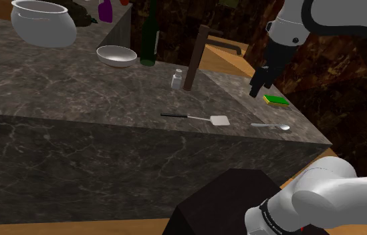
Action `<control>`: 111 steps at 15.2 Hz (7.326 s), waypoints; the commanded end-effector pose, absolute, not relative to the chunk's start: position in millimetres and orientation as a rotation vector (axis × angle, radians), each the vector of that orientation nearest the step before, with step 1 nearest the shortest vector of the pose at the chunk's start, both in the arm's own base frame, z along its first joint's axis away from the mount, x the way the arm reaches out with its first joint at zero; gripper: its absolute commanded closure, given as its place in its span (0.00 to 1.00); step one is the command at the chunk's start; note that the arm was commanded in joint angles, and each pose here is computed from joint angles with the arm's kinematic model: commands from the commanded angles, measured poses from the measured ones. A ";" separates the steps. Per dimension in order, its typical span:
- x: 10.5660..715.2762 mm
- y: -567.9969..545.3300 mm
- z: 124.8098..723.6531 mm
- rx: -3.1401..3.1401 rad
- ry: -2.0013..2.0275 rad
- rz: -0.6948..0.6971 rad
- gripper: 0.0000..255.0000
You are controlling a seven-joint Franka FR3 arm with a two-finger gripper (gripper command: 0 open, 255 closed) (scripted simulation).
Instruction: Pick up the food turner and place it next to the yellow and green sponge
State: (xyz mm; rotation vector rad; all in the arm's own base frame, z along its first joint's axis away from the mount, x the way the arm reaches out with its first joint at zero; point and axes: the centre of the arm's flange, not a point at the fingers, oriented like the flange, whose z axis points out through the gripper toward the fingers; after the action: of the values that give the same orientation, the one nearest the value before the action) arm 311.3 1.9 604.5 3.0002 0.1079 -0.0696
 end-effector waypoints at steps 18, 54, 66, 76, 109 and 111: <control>432.3 68.4 461.3 2.782 1.517 0.087 0.00; 435.6 74.1 470.8 2.768 1.552 0.091 1.00; 445.0 22.1 512.6 2.768 1.552 0.091 1.00; 468.4 -107.8 512.7 2.768 1.552 0.091 1.00; 532.8 -465.5 486.7 2.768 1.552 0.091 1.00; 532.8 -465.5 476.1 2.768 1.552 0.091 1.00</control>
State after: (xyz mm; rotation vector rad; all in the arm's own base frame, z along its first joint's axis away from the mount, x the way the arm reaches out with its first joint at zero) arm 533.0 -466.3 481.5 2.7681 1.5517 0.0913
